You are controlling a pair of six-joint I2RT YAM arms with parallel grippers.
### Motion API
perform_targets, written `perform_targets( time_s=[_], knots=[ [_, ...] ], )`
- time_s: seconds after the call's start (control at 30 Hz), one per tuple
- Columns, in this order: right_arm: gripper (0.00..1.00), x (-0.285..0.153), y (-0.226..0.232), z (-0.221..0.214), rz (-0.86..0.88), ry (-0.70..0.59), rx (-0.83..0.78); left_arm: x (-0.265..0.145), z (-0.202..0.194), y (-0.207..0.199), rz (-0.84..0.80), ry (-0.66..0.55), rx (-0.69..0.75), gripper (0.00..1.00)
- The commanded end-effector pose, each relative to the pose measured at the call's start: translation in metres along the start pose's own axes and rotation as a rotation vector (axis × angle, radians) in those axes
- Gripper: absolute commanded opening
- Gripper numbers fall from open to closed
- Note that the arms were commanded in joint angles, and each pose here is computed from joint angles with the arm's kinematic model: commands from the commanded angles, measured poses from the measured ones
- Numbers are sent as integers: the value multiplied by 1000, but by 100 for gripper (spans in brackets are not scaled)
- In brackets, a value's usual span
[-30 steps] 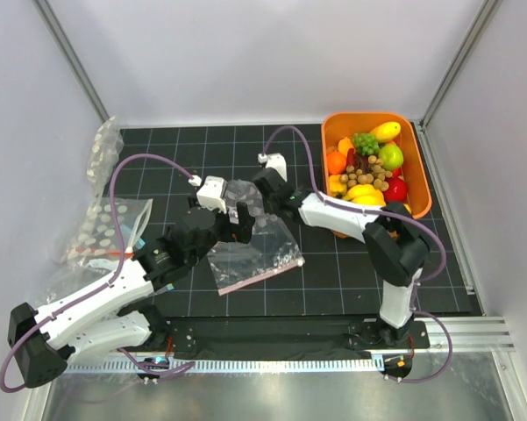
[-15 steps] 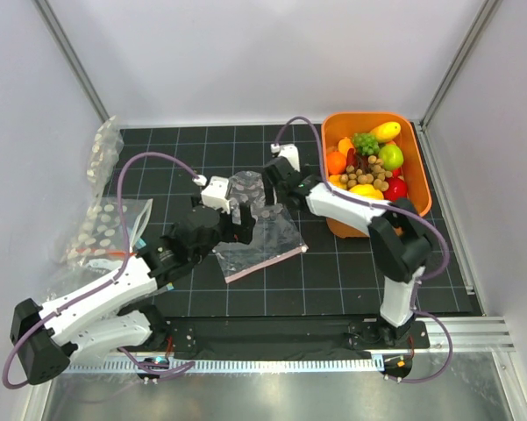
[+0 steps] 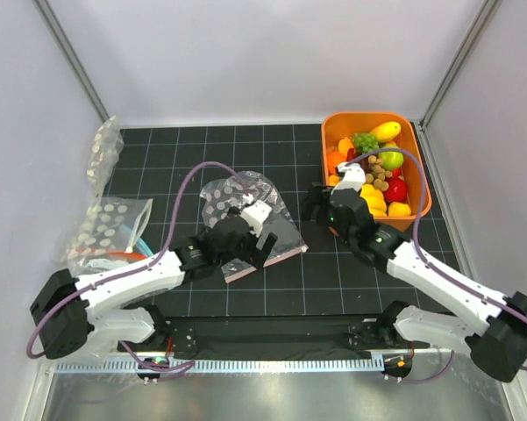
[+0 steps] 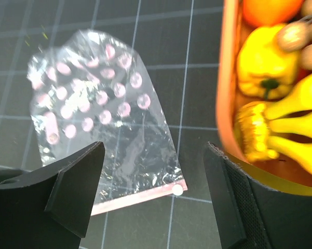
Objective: Place the food in the zip-top bag and seal the zipper
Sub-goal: Pick up the zipper food storage bag at the center of the board.
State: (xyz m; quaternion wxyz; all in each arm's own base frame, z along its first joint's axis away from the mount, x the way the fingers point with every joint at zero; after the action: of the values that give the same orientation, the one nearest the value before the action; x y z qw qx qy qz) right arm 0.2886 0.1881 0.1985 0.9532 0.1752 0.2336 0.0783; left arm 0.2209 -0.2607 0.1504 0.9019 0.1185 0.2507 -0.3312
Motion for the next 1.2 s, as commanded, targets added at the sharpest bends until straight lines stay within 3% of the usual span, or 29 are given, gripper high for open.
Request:
perform_targets(
  time_s=[0.0,0.17,0.43,0.6,1.17],
  knots=[
    [83,-19,1,38,14,-155,71,10,2,-18,-53,2,117,94],
    [83,-26,-6,44,3,-201,96,28,-19,-24,-1,108,247,88],
    [83,-26,-7,45,-8,-197,91,43,-38,-39,-41,210,309,80],
    [83,-27,-7,44,-8,-197,91,55,-49,-43,-48,254,323,62],
    [83,-24,-6,42,-5,-190,89,91,-52,-64,-109,236,324,55]
  ],
)
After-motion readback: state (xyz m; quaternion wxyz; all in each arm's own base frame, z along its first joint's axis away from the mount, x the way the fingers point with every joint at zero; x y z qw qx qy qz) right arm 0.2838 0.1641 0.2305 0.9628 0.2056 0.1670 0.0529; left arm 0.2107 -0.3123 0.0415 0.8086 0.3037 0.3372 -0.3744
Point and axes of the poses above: each gripper's point midway between its finger pads, its own x axis out along the fingers, its own y axis along the line the jaws close on, z = x × y, the point moved 1 cm from there along -x, back along the fingers, and after that the axes turned 5 degrees about x, right-handed, at the moved point
